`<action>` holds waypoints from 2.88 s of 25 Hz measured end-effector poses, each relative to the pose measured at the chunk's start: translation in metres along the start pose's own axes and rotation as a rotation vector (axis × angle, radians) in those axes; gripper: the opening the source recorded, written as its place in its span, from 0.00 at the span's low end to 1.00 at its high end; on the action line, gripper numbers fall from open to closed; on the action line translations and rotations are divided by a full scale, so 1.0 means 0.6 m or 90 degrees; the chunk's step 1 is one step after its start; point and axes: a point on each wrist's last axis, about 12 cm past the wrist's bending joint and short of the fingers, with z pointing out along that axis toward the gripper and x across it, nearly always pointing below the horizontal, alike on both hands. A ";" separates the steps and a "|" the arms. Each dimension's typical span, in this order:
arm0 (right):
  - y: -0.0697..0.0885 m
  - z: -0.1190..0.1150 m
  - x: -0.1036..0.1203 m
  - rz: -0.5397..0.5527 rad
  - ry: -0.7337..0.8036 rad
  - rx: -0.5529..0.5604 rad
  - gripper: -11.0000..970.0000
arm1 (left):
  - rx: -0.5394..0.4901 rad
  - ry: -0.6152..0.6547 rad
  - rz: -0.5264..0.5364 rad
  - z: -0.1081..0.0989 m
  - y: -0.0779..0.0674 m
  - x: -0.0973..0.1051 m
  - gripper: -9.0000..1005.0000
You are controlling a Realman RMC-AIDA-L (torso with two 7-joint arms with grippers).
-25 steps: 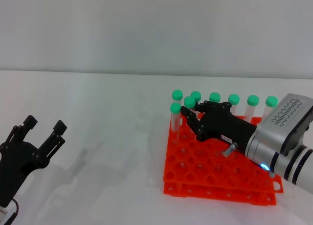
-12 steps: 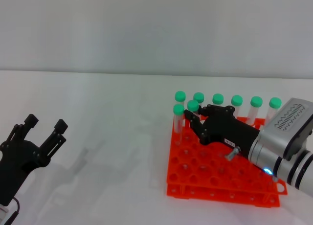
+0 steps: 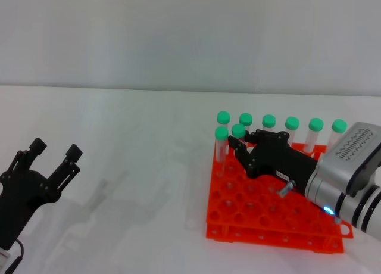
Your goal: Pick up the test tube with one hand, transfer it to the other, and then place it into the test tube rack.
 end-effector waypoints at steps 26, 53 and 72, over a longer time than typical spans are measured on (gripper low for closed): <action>0.002 -0.025 0.013 0.021 -0.024 0.004 0.37 | 0.004 -0.004 0.003 0.006 0.002 -0.003 0.86; -0.134 -0.259 0.072 0.057 -0.180 0.397 0.90 | -0.057 -0.022 -0.009 0.010 0.014 -0.004 0.86; -0.154 -0.281 0.104 0.089 -0.100 0.482 0.90 | -0.132 -0.023 0.023 0.017 0.024 0.002 0.86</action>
